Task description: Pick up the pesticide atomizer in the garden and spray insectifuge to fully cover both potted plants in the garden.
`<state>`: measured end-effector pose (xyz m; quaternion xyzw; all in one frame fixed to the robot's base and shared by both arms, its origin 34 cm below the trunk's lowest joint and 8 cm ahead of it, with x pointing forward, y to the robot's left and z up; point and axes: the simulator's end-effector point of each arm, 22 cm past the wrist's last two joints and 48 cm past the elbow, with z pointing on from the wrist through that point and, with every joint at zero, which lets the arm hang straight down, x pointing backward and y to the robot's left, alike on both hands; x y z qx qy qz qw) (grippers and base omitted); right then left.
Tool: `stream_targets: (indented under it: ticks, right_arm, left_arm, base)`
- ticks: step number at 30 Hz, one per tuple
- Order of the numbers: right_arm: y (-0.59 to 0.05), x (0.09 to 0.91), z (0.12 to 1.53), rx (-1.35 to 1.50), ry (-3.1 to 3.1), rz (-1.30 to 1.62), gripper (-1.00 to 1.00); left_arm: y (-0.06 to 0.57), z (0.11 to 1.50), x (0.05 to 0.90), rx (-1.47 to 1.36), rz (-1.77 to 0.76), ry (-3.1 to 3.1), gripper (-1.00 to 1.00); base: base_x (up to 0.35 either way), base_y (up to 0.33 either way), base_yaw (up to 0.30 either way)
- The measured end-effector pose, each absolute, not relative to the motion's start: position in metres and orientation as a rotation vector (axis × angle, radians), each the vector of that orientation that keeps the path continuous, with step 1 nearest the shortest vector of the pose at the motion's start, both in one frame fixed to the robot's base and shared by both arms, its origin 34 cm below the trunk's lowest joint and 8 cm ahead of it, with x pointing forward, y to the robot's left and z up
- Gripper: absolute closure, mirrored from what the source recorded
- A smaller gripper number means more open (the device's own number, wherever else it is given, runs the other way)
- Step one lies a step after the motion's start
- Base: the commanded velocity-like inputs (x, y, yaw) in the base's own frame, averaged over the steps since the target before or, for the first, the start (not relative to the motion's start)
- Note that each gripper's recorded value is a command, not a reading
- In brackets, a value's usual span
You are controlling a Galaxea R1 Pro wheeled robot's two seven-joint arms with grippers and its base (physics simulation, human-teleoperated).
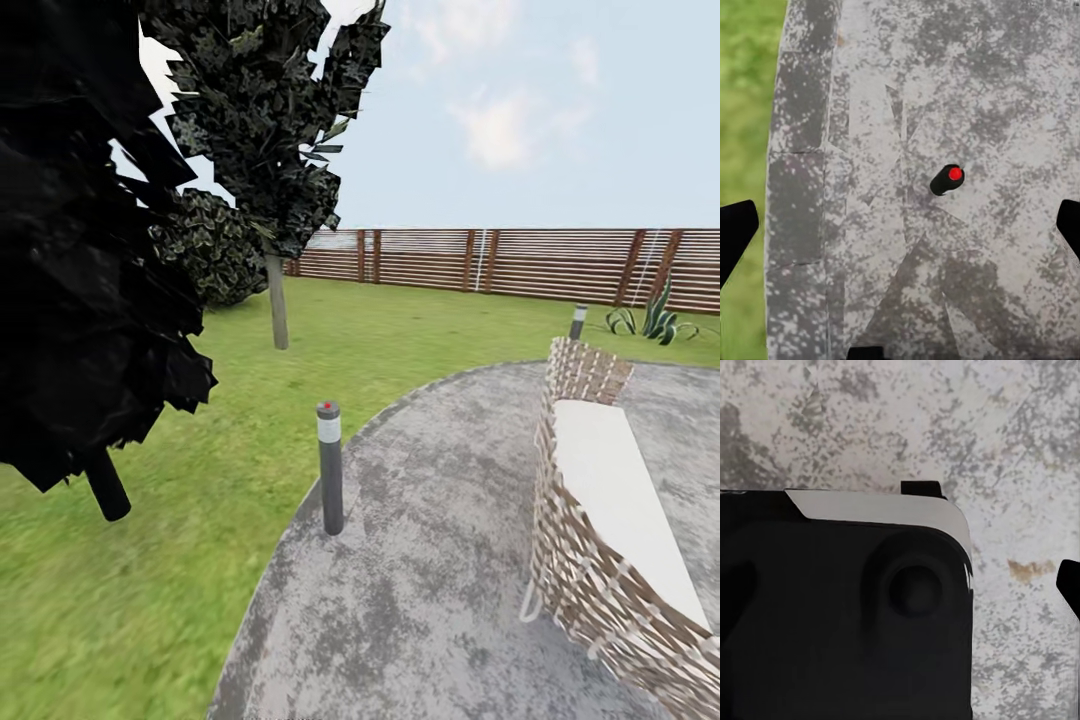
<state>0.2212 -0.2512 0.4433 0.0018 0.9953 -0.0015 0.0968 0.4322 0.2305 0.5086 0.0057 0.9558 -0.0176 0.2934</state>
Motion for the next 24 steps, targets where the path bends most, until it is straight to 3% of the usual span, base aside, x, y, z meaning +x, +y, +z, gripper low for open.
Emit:
stream_targets:
  ticks: [8, 17, 24]
  right_arm:
    - [-0.2512, 0.2212, 0.4433, 0.005, 2.947, -0.004, -1.00]
    - [-0.2504, 0.2210, 0.4433, 0.006, 2.948, -0.003, -1.00]
    - [-0.2511, 0.2211, 0.4433, 0.004, 2.948, -0.004, -1.00]
  left_arm:
    - [0.2395, 0.5167, 0.4435, 0.021, -0.030, 2.469, -1.00]
    - [0.2399, 0.5177, 0.4427, 0.021, -0.029, 2.454, -1.00]
    - [0.2395, 0.5178, 0.4426, 0.024, -0.029, 2.453, -1.00]
  base:
    - [0.000, 0.000, 0.028]
    - [0.000, 0.000, 0.222]
    - [0.000, -0.001, 0.059]
